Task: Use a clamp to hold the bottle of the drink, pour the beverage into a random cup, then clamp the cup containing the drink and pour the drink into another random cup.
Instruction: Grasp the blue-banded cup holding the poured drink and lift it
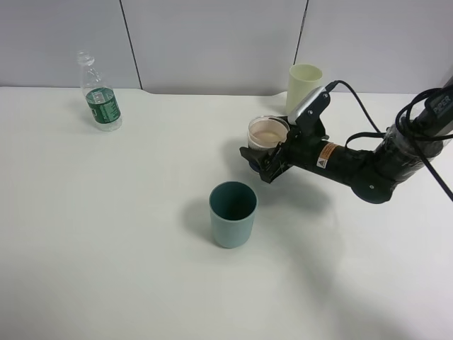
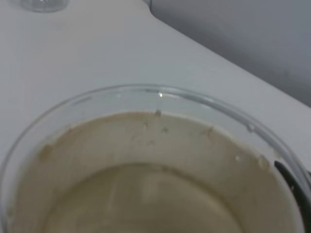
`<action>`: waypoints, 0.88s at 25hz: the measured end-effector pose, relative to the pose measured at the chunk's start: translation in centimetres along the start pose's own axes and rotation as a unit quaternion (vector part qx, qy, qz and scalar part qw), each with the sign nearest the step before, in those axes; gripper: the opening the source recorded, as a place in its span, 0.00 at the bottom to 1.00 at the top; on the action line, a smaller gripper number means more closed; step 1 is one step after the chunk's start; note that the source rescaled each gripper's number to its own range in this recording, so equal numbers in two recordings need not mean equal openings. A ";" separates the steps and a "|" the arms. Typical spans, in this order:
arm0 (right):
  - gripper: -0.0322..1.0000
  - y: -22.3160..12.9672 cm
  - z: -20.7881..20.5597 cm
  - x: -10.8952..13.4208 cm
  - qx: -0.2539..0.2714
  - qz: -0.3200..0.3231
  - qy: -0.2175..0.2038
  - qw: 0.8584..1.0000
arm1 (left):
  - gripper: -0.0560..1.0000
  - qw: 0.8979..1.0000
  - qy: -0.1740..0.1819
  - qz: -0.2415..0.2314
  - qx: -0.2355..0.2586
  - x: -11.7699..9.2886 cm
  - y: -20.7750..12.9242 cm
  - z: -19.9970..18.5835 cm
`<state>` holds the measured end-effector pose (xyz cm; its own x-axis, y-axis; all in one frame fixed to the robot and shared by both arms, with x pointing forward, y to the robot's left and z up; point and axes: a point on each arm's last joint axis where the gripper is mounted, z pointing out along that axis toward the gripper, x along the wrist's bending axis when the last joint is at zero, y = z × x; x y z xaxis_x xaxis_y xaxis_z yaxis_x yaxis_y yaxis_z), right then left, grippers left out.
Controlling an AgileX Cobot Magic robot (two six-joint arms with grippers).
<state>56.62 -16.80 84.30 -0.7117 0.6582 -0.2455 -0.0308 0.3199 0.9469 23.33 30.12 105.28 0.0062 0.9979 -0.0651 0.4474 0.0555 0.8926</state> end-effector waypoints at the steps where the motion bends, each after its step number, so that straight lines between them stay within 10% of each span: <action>1: 0.67 -0.1 0.0 0.0 0.003 0.001 0.001 1.000 | 1.00 1.000 0.000 0.000 0.000 0.0 0.0 0.0; 22: 0.67 -3.0 0.3 1.1 0.023 -0.002 0.017 1.000 | 1.00 1.000 0.000 0.000 0.000 0.0 0.0 0.0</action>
<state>56.12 -16.82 81.17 -0.7348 0.6337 -0.2419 -0.0028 0.3538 0.9353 23.33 30.12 105.28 0.0062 0.9979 -0.0651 0.4474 0.0555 0.8926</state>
